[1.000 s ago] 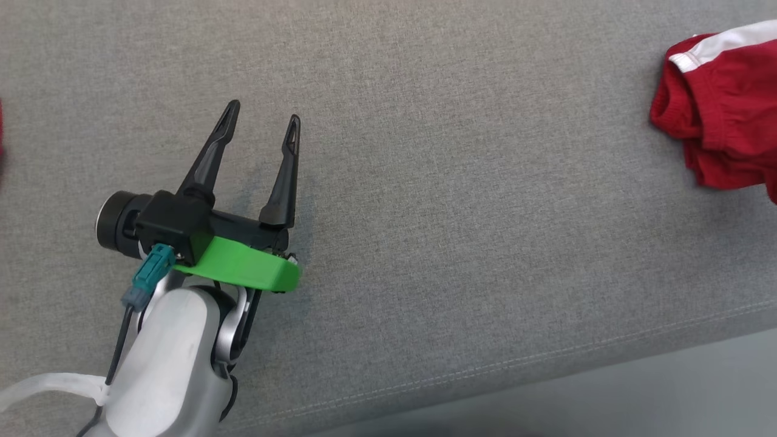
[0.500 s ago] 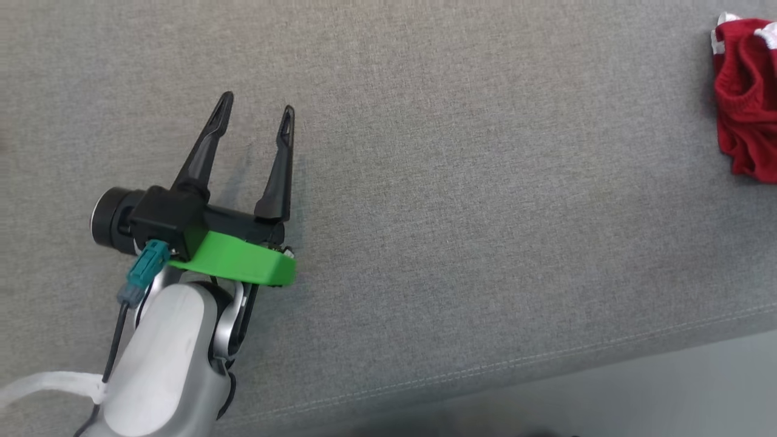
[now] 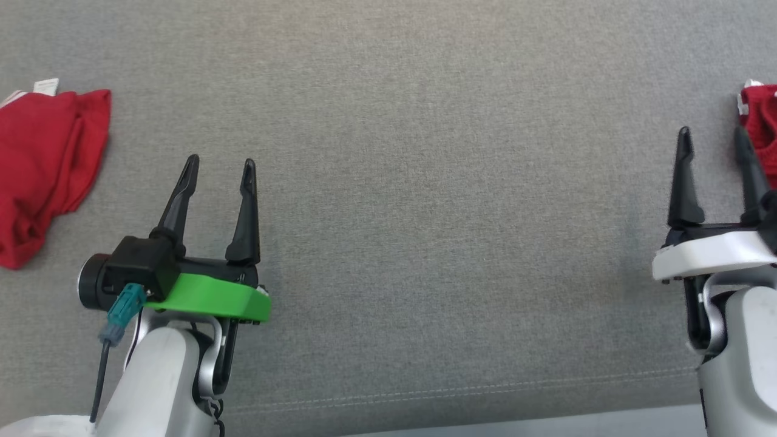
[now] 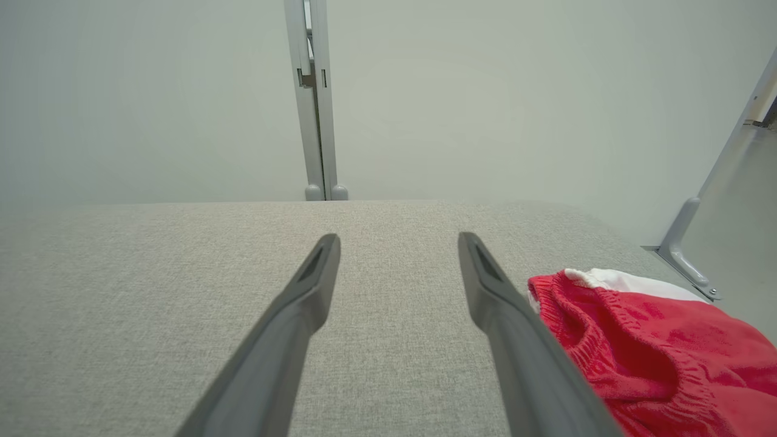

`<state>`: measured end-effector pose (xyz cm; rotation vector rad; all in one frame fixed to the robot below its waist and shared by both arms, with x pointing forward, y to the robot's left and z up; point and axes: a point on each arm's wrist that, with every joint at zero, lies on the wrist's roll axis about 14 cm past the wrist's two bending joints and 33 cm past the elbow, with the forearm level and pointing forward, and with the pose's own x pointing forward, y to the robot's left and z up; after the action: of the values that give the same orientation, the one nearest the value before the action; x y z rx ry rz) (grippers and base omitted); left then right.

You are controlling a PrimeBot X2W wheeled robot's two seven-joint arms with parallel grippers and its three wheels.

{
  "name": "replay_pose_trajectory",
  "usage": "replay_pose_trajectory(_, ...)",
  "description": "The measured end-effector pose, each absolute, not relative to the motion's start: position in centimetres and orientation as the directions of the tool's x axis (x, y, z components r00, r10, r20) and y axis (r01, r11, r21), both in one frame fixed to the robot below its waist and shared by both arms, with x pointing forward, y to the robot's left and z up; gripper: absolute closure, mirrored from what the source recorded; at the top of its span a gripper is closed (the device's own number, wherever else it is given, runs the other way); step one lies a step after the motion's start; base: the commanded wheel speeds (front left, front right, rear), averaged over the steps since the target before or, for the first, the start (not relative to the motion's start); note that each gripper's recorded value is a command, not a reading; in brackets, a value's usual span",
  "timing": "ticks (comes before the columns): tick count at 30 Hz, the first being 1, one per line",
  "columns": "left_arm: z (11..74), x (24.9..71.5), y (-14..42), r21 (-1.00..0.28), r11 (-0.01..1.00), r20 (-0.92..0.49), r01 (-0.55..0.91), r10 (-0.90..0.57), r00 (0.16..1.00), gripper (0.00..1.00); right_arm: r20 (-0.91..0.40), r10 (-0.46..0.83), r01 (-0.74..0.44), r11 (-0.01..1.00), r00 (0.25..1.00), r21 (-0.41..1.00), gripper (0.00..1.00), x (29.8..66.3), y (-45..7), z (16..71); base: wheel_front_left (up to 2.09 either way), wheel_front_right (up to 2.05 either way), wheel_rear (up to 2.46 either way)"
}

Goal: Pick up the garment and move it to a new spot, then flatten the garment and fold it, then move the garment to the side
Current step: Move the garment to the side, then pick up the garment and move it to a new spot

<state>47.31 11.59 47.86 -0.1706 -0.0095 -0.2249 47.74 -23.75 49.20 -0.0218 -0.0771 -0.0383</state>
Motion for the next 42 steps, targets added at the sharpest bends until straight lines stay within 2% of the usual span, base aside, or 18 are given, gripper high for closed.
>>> replay_pose_trajectory(8,49.1,43.9,16.3,-0.149,0.984,0.03,0.097,-0.094,0.995,0.0,0.096,0.114,-0.119,0.991,0.989,0.052,0.0,46.2,-16.9,50.0,0.0,0.0,0.0)
replay_pose_trajectory(15,50.1,40.8,18.6,-0.115,0.992,0.043,0.042,-0.037,0.998,0.0,0.09,0.171,-0.178,0.98,0.981,0.088,0.0,43.6,-14.1,50.5,0.0,0.0,0.0)
replay_pose_trajectory(22,51.1,38.4,18.8,-0.1,0.994,0.066,0.042,-0.036,0.997,0.0,0.081,0.171,-0.178,0.98,0.982,0.094,0.0,40.5,-14.1,51.3,0.0,0.0,0.0)
replay_pose_trajectory(33,52.0,36.8,17.5,-0.082,0.992,0.083,0.092,-0.085,0.993,0.0,0.094,0.088,-0.098,0.99,0.992,0.104,0.0,36.3,-17.2,52.9,0.0,0.0,0.0)
replay_pose_trajectory(42,52.3,36.3,16.9,-0.08,0.991,0.087,0.111,-0.104,0.991,0.0,0.114,0.06,-0.071,0.993,0.992,0.097,0.0,34.5,-18.3,53.9,0.0,0.0,0.0)
